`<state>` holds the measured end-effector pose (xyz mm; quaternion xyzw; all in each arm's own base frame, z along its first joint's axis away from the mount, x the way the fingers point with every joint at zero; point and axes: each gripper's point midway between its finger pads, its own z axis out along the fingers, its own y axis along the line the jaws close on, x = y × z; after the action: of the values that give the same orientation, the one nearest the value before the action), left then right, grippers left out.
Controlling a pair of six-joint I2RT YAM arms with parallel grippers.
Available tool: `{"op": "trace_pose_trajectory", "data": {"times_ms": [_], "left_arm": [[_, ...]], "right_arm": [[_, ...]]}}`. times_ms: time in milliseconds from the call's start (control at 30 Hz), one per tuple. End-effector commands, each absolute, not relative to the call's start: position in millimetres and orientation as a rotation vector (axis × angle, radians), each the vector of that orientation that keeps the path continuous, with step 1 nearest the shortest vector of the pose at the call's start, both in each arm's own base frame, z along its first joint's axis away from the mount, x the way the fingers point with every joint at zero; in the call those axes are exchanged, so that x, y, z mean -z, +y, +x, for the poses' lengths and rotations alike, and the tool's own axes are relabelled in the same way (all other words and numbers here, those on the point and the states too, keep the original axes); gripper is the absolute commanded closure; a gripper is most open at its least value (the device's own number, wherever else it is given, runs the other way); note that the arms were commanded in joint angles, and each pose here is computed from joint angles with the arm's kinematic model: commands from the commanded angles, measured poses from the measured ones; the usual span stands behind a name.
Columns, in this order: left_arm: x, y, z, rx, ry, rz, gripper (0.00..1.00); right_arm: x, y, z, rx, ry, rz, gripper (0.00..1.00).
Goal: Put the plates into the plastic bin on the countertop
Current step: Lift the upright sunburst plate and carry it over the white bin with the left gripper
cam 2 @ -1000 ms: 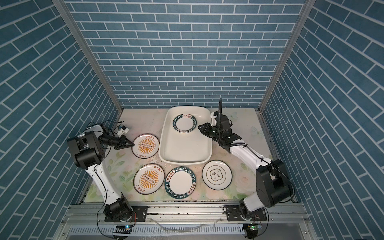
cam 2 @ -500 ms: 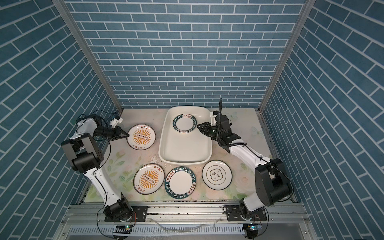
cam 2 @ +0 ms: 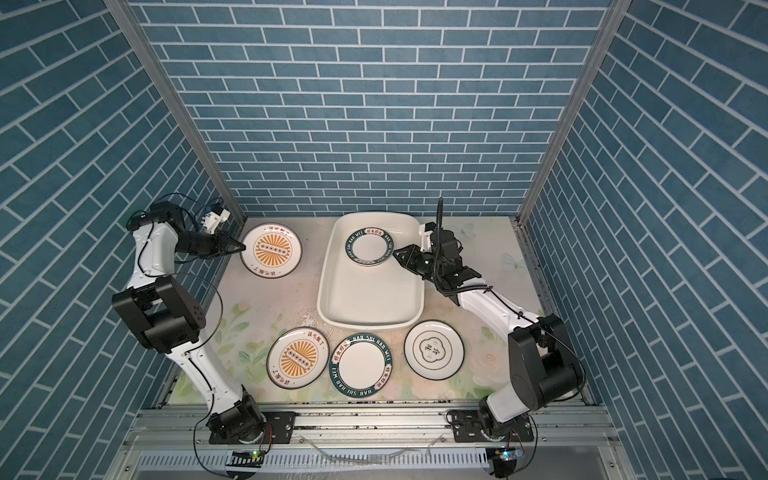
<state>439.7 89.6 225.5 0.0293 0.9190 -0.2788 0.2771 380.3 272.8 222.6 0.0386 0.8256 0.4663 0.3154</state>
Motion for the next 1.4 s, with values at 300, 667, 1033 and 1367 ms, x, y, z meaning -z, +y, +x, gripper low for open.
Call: {"op": "trace_pose_trajectory", "data": {"times_ms": [300,667,1033,1367], "left_arm": [[-333.8,21.4,435.1,0.757,2.326,0.245,1.0],[-328.6,-96.2,436.6,0.861,2.328,0.532,1.0],[-267.4,-187.5,440.2,0.94,2.379,0.746,1.0],[-201.9,-223.7,435.9,0.966,2.453,0.886,1.0]], "right_arm": [[-246.5,259.2,384.4,-1.24,2.109,0.123,0.75],[-295.5,172.4,359.7,-1.07,2.018,0.221,0.73],[-316.5,137.8,325.8,-1.006,2.063,0.207,0.73],[-313.4,126.0,313.2,-0.983,2.089,0.248,0.73]]}}
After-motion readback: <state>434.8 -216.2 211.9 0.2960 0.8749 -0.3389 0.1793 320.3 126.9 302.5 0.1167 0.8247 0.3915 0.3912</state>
